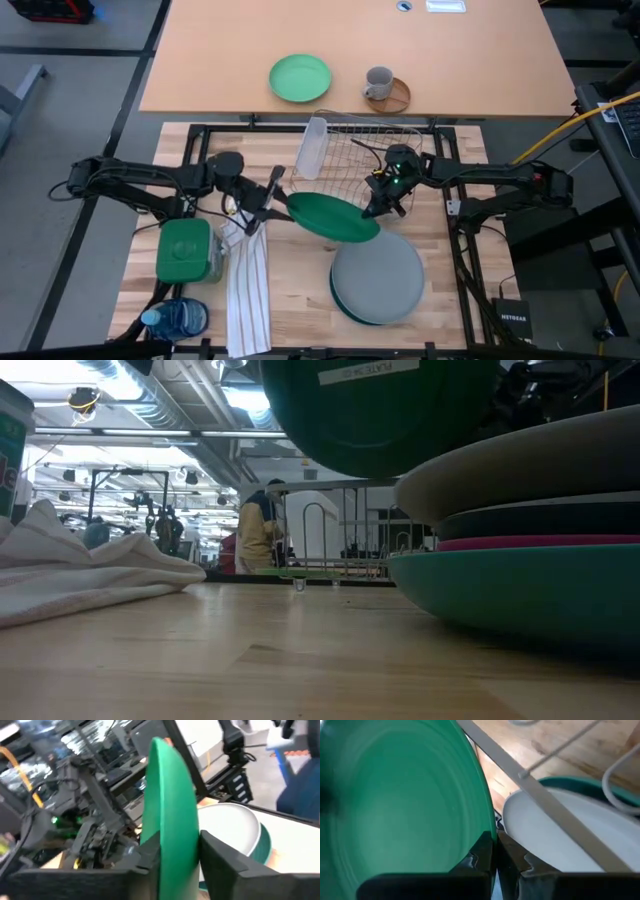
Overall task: Sort dishes
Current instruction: Put the dark green plate in the dish rack
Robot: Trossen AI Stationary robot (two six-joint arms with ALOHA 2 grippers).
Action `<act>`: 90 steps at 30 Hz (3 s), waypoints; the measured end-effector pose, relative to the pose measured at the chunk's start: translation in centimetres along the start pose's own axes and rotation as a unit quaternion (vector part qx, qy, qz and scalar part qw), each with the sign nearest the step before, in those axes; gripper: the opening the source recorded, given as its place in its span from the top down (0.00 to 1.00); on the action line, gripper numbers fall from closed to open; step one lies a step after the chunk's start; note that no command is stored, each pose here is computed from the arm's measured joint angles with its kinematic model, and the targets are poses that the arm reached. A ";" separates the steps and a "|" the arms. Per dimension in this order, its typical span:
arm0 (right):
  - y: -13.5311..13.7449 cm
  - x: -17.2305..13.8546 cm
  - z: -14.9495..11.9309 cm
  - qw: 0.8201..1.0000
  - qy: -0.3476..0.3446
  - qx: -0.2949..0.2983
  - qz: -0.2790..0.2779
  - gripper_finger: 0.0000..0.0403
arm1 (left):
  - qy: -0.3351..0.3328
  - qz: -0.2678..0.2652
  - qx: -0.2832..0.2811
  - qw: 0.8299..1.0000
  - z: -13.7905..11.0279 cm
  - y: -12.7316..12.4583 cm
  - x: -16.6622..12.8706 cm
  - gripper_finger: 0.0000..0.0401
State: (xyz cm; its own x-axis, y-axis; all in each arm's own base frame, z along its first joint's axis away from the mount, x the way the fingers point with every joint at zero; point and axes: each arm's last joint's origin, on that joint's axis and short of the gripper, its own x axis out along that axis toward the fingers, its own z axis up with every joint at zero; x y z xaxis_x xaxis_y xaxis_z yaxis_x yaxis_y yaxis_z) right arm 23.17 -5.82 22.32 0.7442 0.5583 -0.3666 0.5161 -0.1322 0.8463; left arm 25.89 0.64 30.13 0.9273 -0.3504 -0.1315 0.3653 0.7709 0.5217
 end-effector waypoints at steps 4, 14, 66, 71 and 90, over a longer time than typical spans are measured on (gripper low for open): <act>0.1 0.0 0.1 1.000 -0.012 -0.008 0.002 0.96 | -0.001 -0.010 0.012 1.000 -0.1 -0.1 0.0 0.88; 0.7 -0.1 0.1 0.998 -0.022 -0.058 0.021 0.82 | -0.002 -0.010 0.011 1.000 0.0 -0.2 0.0 0.91; 1.0 -5.8 3.3 0.993 0.035 0.014 0.108 0.77 | 0.055 0.036 0.109 0.992 0.4 0.1 -1.6 0.96; 0.8 -8.0 4.4 0.991 -0.012 0.009 0.133 0.77 | 0.082 0.050 0.101 0.990 0.1 0.1 -1.8 0.96; 0.7 -14.3 6.2 0.952 -0.161 -0.181 0.187 0.77 | 0.048 0.184 0.009 0.982 1.5 1.8 -2.3 1.00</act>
State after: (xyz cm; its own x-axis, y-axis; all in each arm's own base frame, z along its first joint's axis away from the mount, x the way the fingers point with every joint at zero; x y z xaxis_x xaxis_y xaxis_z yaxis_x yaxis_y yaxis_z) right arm 15.50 -18.97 25.80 0.9686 0.2405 -0.0628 0.0522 0.0503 0.9974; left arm 24.28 2.04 32.62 1.0000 0.0027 -0.0096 0.0032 0.8264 0.5630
